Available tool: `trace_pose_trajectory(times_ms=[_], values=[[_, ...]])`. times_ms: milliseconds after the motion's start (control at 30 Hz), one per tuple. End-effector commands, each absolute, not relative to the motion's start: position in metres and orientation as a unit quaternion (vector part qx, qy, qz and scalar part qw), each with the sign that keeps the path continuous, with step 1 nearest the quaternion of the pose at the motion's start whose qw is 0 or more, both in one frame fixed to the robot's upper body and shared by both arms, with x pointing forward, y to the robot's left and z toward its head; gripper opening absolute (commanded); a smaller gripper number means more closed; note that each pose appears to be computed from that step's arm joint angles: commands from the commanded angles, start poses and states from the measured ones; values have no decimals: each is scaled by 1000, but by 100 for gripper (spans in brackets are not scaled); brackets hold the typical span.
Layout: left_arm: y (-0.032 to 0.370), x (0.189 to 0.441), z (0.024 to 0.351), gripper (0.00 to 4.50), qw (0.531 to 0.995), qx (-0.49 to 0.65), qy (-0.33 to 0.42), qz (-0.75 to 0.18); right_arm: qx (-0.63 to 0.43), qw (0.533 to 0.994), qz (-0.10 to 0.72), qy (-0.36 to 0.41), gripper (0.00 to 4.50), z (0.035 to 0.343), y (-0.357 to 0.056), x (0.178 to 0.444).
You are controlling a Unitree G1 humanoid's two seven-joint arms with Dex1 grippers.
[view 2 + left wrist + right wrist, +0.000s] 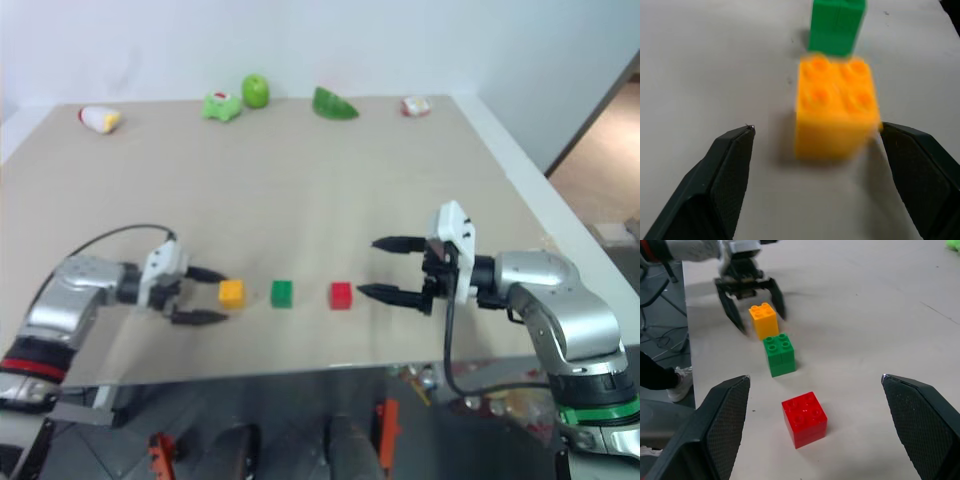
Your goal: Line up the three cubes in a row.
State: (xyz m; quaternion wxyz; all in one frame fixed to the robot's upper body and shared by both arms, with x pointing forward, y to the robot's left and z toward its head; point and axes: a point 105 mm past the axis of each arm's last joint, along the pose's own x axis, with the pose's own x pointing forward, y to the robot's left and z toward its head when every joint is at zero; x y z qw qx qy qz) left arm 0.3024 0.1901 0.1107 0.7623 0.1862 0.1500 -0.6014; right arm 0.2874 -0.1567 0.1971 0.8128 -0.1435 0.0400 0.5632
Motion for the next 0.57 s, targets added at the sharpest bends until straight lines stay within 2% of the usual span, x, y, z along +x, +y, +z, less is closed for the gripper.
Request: trace_pose_trajectory(times_ms=[33,200,333,433,567], values=[[216,291,129,408,785,191,151,-569,-160,806,570,18,437,211,-157,285],[260,278,142,408,851,142,178,-473,-160,809,565,20,437,212,-163,284],[278,279,162,408,908,46,147,-389,-151,825,544,27,437,207,-173,291],[281,283,170,408,930,1,115,-349,-140,838,526,31,437,203,-179,300],[272,278,167,408,936,-32,93,-337,-127,845,517,39,437,196,-182,305]])
